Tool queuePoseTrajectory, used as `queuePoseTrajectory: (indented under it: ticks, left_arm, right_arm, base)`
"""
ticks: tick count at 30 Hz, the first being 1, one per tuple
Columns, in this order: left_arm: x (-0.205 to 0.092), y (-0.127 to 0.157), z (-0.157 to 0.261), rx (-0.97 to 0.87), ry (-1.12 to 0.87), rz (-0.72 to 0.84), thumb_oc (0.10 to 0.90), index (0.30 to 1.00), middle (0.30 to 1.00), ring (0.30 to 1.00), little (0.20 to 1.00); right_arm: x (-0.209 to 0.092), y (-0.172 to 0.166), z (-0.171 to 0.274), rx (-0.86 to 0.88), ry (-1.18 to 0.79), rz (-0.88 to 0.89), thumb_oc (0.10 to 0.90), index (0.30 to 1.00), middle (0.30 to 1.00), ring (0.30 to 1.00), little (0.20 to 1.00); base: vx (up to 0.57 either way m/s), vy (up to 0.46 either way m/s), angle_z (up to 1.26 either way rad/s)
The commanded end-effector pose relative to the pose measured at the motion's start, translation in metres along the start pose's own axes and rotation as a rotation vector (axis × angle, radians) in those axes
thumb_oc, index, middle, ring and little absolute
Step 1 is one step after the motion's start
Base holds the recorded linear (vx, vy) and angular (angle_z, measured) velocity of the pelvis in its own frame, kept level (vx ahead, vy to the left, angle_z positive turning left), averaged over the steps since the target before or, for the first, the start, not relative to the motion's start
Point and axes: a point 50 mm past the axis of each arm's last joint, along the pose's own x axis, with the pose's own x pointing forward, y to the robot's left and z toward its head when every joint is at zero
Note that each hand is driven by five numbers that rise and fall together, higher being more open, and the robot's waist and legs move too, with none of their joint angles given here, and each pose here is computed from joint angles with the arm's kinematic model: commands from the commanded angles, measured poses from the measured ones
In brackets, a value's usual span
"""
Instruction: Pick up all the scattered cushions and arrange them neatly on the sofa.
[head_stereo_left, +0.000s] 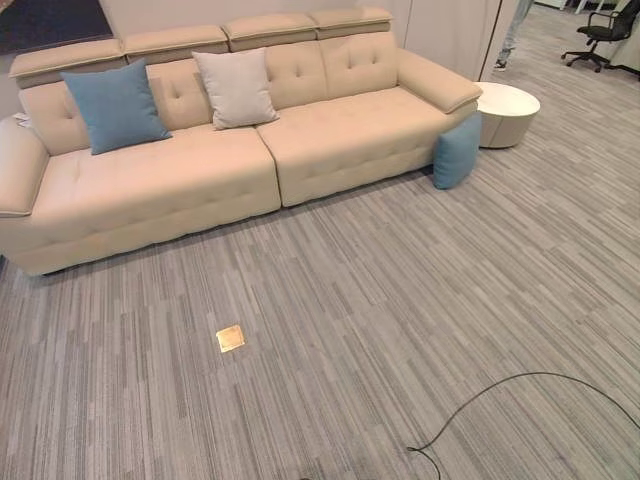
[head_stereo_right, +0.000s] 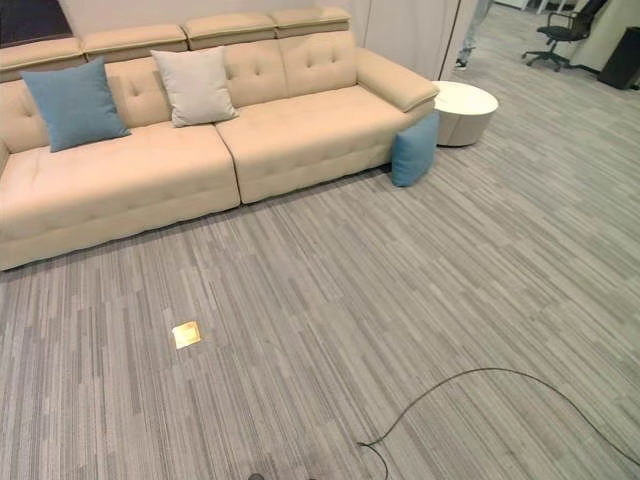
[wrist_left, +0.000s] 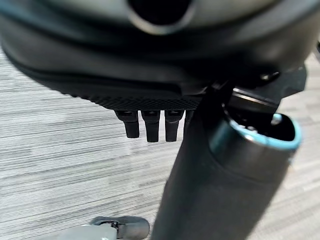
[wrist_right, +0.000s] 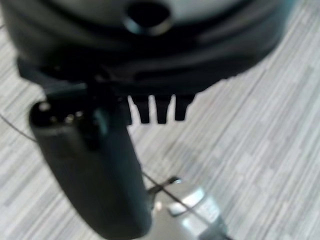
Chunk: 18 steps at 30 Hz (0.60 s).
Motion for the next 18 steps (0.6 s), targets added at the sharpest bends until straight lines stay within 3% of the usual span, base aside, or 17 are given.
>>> queuePoseTrajectory:
  ticks: [1,9,10,13,16,18]
  left_arm:
    - [0.001,-0.007,0.014,0.109,-0.036,-0.017,0.800,0.900,0.900,0.900,0.900]
    - [0.001,-0.024,0.042,0.279,-0.154,-0.062,0.800,0.900,0.900,0.900,0.900]
    - [0.001,-0.032,0.048,0.418,-0.184,-0.078,0.800,0.900,0.900,0.900,0.900]
    - [-0.001,-0.041,0.068,0.562,-0.255,-0.093,0.800,0.900,0.900,0.900,0.900]
    - [-0.003,-0.045,0.090,0.559,-0.315,-0.086,0.800,0.900,0.900,0.900,0.900]
    - [-0.004,-0.049,0.096,0.612,-0.339,-0.101,0.800,0.900,0.900,0.900,0.900]
  right_arm:
    - [-0.002,-0.027,0.001,-0.046,0.011,-0.071,0.800,0.900,0.900,0.900,0.900]
    - [-0.005,-0.004,0.062,-0.176,-0.205,0.001,0.800,0.900,0.900,0.900,0.900]
    - [-0.007,0.003,0.080,-0.319,-0.262,0.000,0.800,0.900,0.900,0.900,0.900]
    - [-0.016,0.011,0.117,-0.515,-0.374,-0.020,0.800,0.900,0.900,0.900,0.900]
    - [-0.027,0.020,0.147,-0.629,-0.458,-0.039,0.800,0.900,0.900,0.900,0.900]
    - [-0.027,0.021,0.149,-0.589,-0.467,-0.026,0.800,0.900,0.900,0.900,0.900]
  base:
    - [-0.02,0.022,-0.04]
    - [-0.01,0.017,-0.09]
    - [0.07,0.032,-0.07]
    - [0.05,0.050,-0.15]
    - [0.00,0.054,-0.16]
    - [0.10,0.038,-0.19]
